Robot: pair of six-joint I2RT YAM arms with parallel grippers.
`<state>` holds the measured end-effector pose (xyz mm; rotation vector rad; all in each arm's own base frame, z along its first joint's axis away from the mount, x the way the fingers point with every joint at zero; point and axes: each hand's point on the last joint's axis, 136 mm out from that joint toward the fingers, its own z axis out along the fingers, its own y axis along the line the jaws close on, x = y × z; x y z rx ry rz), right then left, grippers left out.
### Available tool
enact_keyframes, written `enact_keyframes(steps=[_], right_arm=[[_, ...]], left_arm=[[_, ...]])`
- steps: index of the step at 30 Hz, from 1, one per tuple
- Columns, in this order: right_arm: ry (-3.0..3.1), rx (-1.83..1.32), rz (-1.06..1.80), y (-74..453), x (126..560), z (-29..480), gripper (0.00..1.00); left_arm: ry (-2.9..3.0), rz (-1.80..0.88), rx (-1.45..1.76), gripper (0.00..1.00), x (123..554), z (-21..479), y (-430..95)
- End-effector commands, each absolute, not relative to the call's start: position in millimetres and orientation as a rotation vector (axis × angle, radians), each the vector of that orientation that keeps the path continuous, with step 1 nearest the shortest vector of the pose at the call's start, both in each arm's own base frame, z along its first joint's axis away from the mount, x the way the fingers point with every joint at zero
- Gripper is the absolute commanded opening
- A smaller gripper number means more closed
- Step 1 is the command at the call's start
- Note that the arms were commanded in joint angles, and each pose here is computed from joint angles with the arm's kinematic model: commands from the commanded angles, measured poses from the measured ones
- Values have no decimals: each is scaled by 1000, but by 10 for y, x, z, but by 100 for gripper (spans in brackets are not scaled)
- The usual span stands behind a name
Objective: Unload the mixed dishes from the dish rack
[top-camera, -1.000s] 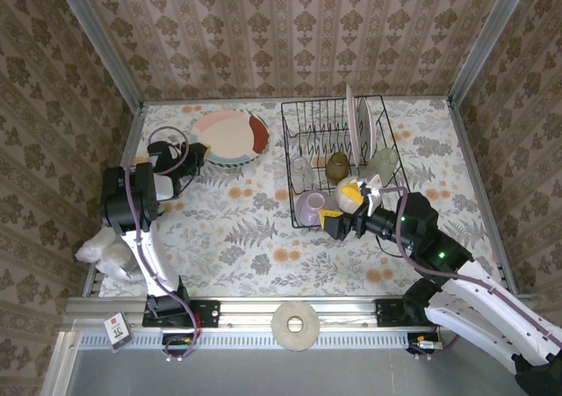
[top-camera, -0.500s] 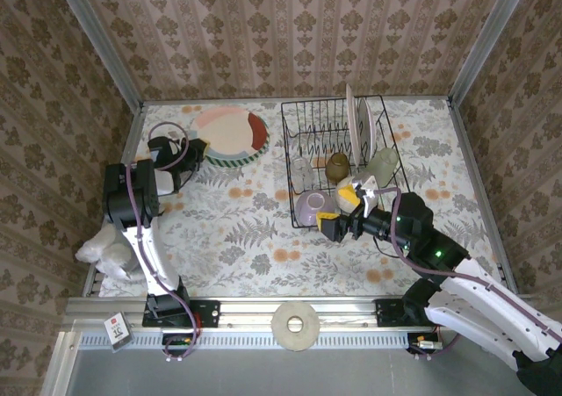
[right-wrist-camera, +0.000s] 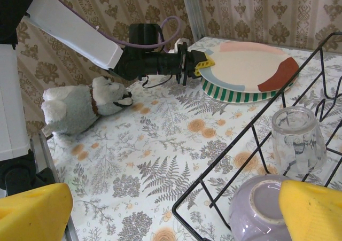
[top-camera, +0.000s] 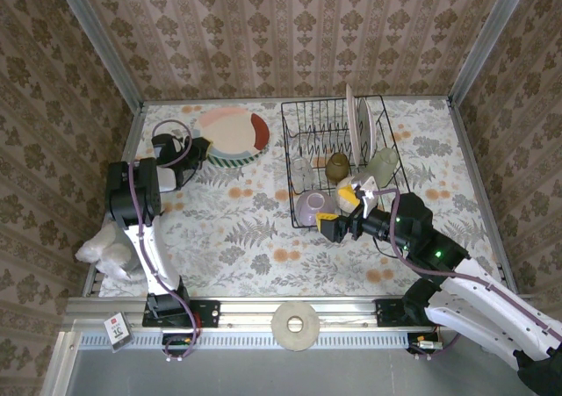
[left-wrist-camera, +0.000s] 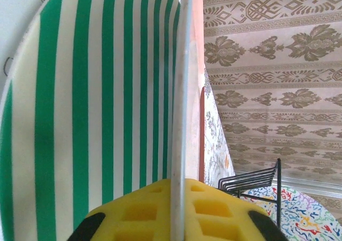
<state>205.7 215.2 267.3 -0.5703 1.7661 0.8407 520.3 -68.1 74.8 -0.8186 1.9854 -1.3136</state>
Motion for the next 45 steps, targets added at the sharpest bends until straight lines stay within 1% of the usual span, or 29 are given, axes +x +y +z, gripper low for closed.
enact_keyframes(steps=[1,7,10,12,15,19,31,45], right_arm=[[1736,-571,820,2142,2063,2788,100],[1734,-578,823,2152,2053,2790,100],[1733,-579,823,2154,2051,2793,100],[1733,-579,824,2157,2049,2793,100],[1732,-582,827,2163,2043,2794,100],[1731,-584,828,2167,2038,2797,100],[1730,-586,828,2170,2030,2801,100],[1725,-591,833,2179,2013,2816,100]], left_arm=[[1986,-1294,-765,17,5270,792,-711],[1995,-1290,-769,38,5260,798,-708],[2014,-1246,-769,49,5254,821,-679],[2027,-1212,-766,60,5248,847,-652],[2046,-1182,-752,71,5236,901,-641],[2059,-1158,-755,100,5224,954,-613],[2156,-1063,-738,100,5175,1021,-582],[2327,-911,-757,100,5100,892,-555]])
